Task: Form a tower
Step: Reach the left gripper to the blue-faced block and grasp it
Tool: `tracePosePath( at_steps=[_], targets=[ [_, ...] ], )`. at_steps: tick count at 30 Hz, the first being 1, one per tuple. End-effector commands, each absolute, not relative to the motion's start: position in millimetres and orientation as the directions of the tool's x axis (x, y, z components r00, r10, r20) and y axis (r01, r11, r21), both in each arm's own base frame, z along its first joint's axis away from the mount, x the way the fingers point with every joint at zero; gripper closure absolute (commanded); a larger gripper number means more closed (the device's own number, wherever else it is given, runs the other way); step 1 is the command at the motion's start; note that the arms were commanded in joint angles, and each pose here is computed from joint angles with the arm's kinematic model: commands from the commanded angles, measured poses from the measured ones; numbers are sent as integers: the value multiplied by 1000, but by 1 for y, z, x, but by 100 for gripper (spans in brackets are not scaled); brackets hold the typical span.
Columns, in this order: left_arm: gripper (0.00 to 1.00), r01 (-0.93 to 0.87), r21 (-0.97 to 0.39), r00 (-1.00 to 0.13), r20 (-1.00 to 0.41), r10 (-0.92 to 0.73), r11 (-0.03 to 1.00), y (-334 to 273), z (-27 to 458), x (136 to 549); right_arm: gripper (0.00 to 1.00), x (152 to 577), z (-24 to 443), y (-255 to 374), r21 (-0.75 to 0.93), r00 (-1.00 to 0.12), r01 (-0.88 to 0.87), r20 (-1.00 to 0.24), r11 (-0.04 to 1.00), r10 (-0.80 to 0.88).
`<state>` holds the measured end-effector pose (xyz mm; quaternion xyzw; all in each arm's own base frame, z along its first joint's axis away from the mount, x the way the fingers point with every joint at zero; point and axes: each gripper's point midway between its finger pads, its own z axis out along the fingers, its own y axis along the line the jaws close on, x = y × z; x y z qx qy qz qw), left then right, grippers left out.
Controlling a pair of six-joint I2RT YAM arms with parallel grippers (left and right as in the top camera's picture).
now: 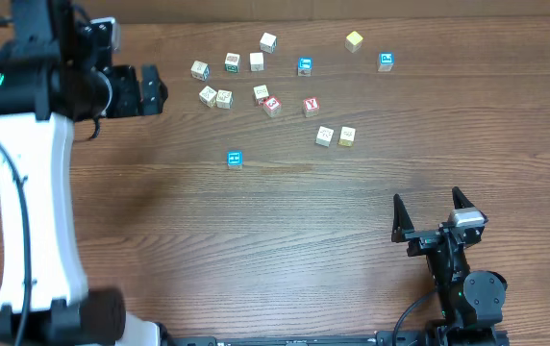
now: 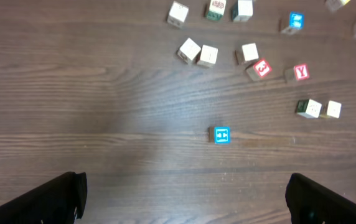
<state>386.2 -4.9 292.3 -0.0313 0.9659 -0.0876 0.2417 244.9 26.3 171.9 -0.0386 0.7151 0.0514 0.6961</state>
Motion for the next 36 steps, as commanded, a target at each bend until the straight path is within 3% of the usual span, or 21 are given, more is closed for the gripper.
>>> tracePosePath(
  at_steps=[1, 10, 17, 26, 31, 32, 35, 36],
  targets=[
    [0, 18, -193, -910, -411, -64, 981, -16, 279, 400, 0, 245, 170, 27, 26, -26, -133, -999, 991, 23],
    [0, -15, -217, -947, -309, -83, 976, -23, 220, 437, 0, 245, 170, 27, 26, -27, -133, -999, 991, 23],
    [4, -28, -324, -960, -253, -115, 946, -40, 188, 457, 0, 245, 170, 27, 26, -27, -133, -999, 991, 23],
    [96, -13, -307, -984, -163, -66, 952, -60, 160, 450, 0, 245, 170, 27, 26, -27, -133, -999, 991, 23],
    [96, -57, -105, -991, -116, -69, 993, -47, 146, 438, 0, 245, 170, 27, 26, -27, -133, -999, 991, 23],
    [90, -60, -91, -991, -113, -70, 994, -47, 146, 437, 0, 245, 170, 27, 26, -27, -133, -999, 991, 23],
    [31, -72, -94, -991, -106, -82, 993, -52, 145, 435, 0, 245, 170, 27, 26, -27, -133, -999, 991, 23],
    [19, -73, -98, -991, -103, -83, 992, -55, 145, 434, 0, 245, 170, 27, 26, -27, -133, -999, 991, 23]
  ],
)
